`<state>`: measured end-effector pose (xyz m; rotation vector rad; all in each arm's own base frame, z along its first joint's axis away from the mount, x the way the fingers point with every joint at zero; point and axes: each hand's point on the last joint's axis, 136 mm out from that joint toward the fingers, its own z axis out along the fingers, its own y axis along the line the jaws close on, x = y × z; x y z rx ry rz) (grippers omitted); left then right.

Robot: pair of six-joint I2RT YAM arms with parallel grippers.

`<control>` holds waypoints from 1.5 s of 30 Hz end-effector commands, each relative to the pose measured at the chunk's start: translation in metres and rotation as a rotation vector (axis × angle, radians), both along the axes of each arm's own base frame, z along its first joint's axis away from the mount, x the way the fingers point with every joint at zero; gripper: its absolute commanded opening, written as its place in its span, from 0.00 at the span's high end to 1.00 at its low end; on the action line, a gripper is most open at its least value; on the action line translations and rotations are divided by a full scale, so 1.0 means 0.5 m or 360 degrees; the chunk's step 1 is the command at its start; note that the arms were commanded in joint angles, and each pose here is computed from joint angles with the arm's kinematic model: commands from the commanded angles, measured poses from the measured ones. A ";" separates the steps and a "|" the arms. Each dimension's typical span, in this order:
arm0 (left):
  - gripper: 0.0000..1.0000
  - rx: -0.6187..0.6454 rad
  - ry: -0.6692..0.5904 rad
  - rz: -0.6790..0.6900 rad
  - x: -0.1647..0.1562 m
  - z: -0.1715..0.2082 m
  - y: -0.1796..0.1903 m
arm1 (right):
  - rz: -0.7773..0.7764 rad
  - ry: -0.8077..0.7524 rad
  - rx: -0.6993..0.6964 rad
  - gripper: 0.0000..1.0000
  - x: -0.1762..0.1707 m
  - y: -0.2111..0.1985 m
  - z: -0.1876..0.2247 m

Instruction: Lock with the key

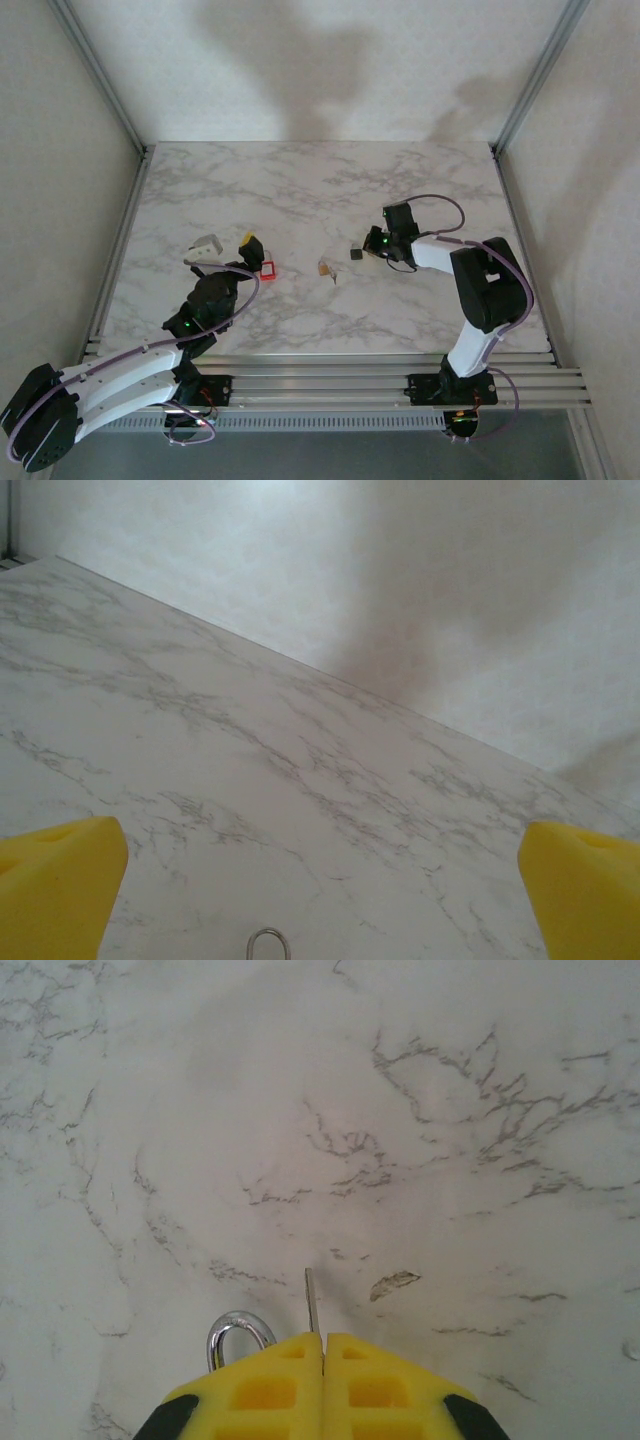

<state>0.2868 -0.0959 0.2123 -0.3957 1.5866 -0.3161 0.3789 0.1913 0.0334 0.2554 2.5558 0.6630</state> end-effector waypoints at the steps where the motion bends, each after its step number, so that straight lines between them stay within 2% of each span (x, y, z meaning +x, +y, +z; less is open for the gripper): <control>1: 0.01 -0.0020 -0.0004 0.0020 -0.002 -0.007 0.004 | 0.0024 -0.0012 0.0000 0.96 0.007 0.015 0.003; 8: 0.01 -0.0021 -0.0004 0.0024 -0.002 -0.007 0.005 | 0.0022 -0.0011 -0.0007 0.90 0.004 0.013 0.004; 16: 0.01 -0.0019 -0.0004 0.0027 -0.002 -0.007 0.006 | 0.0030 -0.0036 -0.0002 0.78 -0.003 0.011 0.025; 24: 0.01 -0.0022 -0.0006 0.0030 -0.002 -0.006 0.007 | 0.0045 -0.0119 0.0020 0.65 -0.011 0.007 0.084; 28: 0.00 -0.0020 -0.0006 0.0034 -0.002 -0.007 0.008 | 0.0043 -0.0195 0.0011 0.45 -0.011 0.000 0.135; 34: 0.00 -0.0020 -0.0003 0.0036 -0.002 -0.008 0.007 | 0.0059 -0.0326 0.0008 0.04 -0.022 -0.010 0.213; 35: 0.00 -0.0021 -0.0003 0.0038 -0.002 -0.008 0.008 | 0.0076 -0.0346 0.0007 0.01 -0.025 -0.010 0.225; 41: 0.00 -0.0027 -0.0002 0.0042 -0.002 -0.011 0.008 | 0.0064 -0.0487 -0.0038 0.01 -0.038 -0.031 0.294; 45: 0.00 -0.0039 -0.0003 0.0057 -0.002 -0.014 0.012 | 0.0059 -0.0663 0.0016 0.01 -0.045 -0.033 0.344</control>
